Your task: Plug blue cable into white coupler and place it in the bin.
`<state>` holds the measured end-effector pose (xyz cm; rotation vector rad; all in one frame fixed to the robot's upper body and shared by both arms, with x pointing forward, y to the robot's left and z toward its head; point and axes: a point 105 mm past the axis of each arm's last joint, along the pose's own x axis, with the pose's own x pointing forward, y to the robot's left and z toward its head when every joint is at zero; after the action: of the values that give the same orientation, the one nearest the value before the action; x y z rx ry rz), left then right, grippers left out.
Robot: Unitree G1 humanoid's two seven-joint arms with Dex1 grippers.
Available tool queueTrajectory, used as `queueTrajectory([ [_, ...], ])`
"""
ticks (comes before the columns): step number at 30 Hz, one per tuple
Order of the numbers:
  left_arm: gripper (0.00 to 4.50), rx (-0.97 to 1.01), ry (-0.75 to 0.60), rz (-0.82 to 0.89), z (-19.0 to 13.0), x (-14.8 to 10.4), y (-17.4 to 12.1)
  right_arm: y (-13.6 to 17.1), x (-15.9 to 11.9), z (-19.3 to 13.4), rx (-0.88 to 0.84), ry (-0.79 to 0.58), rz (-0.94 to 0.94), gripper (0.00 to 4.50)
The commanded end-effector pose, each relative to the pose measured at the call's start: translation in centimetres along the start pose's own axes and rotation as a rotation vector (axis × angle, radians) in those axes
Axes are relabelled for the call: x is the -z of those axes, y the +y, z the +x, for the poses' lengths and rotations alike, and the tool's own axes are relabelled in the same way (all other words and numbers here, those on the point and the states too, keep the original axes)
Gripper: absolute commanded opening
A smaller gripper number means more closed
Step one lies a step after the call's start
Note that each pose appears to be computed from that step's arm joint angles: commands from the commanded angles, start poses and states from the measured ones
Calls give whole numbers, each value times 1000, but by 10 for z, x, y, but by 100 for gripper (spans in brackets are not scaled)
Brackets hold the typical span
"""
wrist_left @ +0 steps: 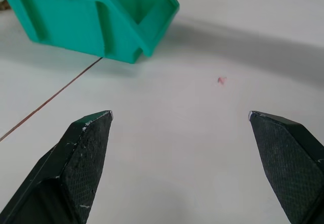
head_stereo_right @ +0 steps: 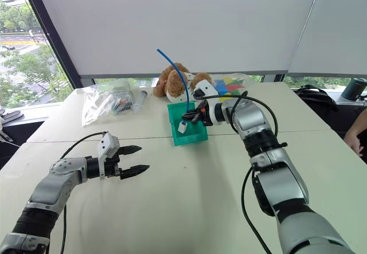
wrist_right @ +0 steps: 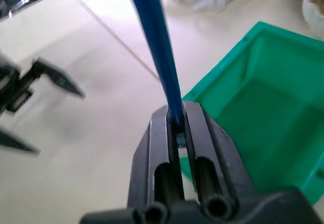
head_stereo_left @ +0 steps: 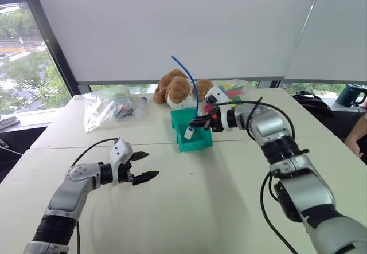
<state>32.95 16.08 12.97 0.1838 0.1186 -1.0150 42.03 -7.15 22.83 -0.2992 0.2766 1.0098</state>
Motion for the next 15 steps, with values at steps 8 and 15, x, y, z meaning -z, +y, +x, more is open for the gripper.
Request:
queueTrajectory([
  [8, 450, -24, -53, -33, -9, -25, -9, -24, 8, 24, 131, 38, 51, 116],
  [15, 450, -30, -54, -38, -9, -30, -14, -39, -17, 15, 234, -42, 45, 447],
])
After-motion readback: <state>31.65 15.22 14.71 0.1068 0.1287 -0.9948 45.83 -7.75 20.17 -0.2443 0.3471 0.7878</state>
